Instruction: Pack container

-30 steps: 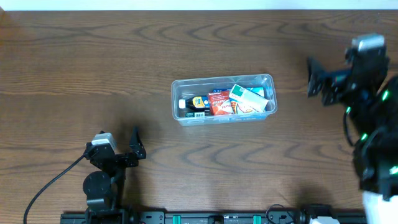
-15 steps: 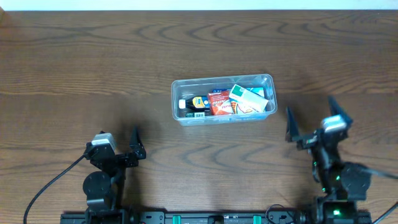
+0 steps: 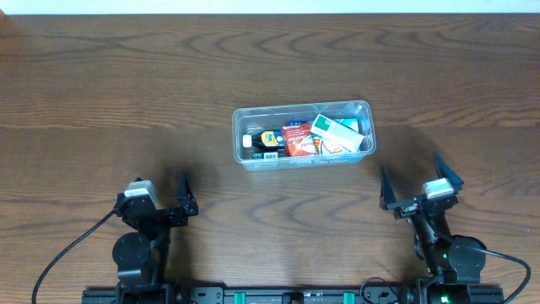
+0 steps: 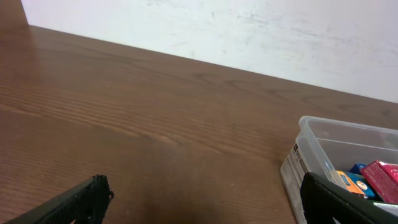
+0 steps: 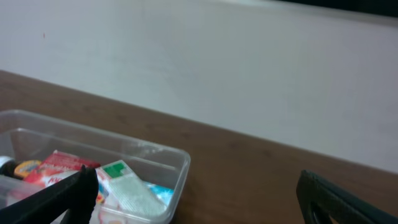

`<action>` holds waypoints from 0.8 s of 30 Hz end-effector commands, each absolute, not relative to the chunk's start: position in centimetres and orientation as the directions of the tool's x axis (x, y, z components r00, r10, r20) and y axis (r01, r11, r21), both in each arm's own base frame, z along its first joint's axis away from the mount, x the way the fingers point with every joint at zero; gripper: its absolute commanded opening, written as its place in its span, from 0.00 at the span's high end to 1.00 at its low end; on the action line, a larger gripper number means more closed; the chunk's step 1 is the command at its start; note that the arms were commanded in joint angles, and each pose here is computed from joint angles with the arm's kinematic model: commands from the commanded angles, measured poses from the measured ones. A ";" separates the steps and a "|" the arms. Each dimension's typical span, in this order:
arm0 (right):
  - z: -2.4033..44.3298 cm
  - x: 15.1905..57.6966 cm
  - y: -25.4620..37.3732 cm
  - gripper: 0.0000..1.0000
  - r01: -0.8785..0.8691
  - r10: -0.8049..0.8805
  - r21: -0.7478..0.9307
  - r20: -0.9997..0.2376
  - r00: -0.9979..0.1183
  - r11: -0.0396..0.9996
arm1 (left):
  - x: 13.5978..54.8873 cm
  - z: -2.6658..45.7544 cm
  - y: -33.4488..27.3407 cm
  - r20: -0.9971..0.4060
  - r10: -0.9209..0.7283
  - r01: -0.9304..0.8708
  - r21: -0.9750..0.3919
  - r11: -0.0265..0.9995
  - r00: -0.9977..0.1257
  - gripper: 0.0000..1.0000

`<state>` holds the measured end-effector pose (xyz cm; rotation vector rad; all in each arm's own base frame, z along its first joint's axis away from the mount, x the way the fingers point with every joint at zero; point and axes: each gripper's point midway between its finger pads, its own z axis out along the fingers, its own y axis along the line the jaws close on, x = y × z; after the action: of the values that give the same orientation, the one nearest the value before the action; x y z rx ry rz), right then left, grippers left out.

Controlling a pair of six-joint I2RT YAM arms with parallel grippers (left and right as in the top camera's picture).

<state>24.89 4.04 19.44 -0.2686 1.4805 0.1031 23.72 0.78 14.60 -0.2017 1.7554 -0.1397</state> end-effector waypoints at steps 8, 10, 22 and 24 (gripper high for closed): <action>17.5 24.2 3.8 0.01 -0.225 -0.100 -0.103 -0.995 0.023 0.969 | 23.6 13.2 0.7 -0.950 -0.214 -0.060 -0.205 0.977 -0.228 0.02; 16.7 24.2 3.8 0.01 -0.226 -0.099 -0.094 -0.995 -0.010 0.969 | 23.6 13.2 0.7 -0.950 -0.214 -0.060 -0.206 0.977 -0.228 0.02; 16.0 24.4 2.6 0.01 -0.168 -0.232 -0.226 -0.972 -0.021 0.960 | 23.6 13.2 0.7 -0.950 -0.214 -0.060 -0.205 0.977 -0.228 0.02; 16.0 24.5 2.3 0.01 -0.149 -0.236 -0.230 -0.971 -0.027 0.962 | 23.6 13.2 0.7 -0.950 -0.214 -0.060 -0.205 0.977 -0.228 0.02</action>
<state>24.38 3.11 16.16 -0.2943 1.6002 0.0082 23.72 0.79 14.60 -0.2020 1.7553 -0.1393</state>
